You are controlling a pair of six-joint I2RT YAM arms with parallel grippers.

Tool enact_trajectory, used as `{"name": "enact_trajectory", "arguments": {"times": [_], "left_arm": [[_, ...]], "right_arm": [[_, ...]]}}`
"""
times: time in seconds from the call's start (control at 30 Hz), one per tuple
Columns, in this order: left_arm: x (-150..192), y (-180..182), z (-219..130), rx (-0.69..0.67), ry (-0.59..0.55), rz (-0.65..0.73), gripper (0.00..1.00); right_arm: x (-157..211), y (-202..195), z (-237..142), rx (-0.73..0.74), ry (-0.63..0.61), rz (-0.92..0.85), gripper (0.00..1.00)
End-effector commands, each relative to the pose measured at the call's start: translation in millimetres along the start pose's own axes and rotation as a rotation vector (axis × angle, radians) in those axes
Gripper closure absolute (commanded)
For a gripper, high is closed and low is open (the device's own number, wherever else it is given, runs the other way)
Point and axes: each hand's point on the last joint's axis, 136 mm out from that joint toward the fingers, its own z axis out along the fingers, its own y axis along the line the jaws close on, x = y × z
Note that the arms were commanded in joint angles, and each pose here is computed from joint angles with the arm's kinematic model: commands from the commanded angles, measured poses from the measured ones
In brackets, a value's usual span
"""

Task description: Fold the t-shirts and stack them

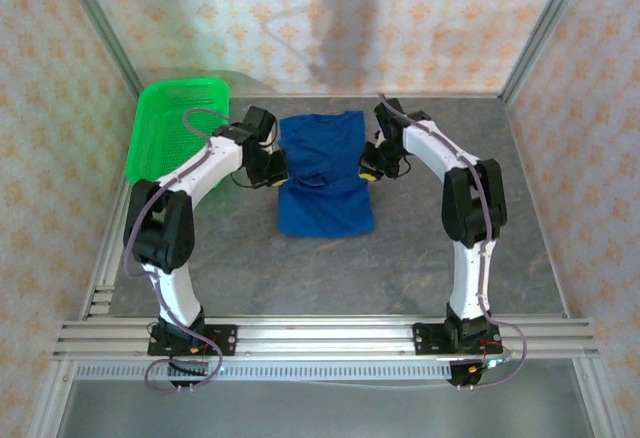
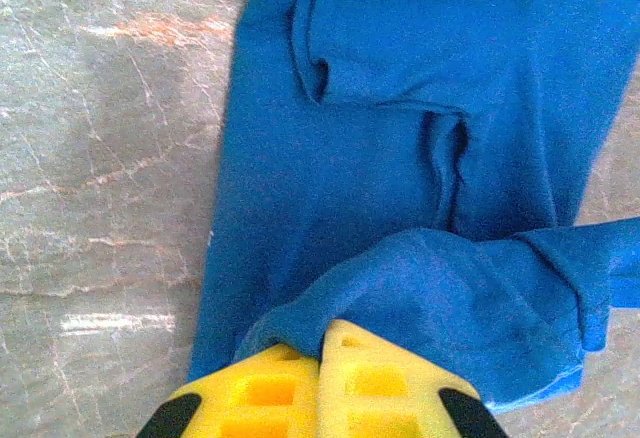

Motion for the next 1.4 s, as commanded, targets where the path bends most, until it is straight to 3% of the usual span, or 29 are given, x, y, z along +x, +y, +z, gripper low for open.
{"name": "enact_trajectory", "arguments": {"times": [0.0,0.13,0.47,0.53,0.6,0.77,0.87,0.97,1.17,1.37], "left_arm": [[-14.1,-7.1,-0.3,0.021,-0.005,0.036,1.0],[-20.3,-5.6,25.3,0.007,0.041,0.028,1.0],[-40.6,-7.1,48.6,0.012,0.051,0.04,1.0],[-43.5,-9.5,51.8,0.017,0.055,0.041,0.99],[-47.2,-12.4,51.8,0.023,0.05,0.037,0.96],[-65.9,-28.9,37.0,0.092,-0.002,-0.021,0.84],[-83.7,-37.0,17.1,0.144,-0.06,-0.079,0.68],[-100.2,-43.2,-5.9,0.197,-0.126,-0.127,0.5],[-91.8,-46.8,-52.9,0.218,-0.187,-0.101,0.39],[-32.2,-11.8,-61.9,0.106,-0.163,-0.072,0.35]], "right_arm": [[-10.0,-5.9,6.6,0.035,0.003,-0.003,1.0],[-18.5,-9.9,18.4,0.044,0.015,0.016,1.0],[-38.7,-16.3,31.0,0.046,0.01,0.055,1.0],[-42.8,-14.0,35.5,0.019,0.013,0.079,0.87],[-50.3,-10.5,36.7,-0.02,0.001,0.112,0.85],[-93.6,17.5,16.7,-0.257,-0.108,0.227,0.65],[-126.2,41.1,-15.8,-0.471,-0.194,0.288,0.62],[-145.2,47.1,-50.0,-0.594,-0.275,0.315,0.6],[-111.0,34.9,-77.8,-0.568,-0.3,0.273,0.57],[-43.6,8.5,-67.5,-0.5,-0.254,0.235,0.55]]}}
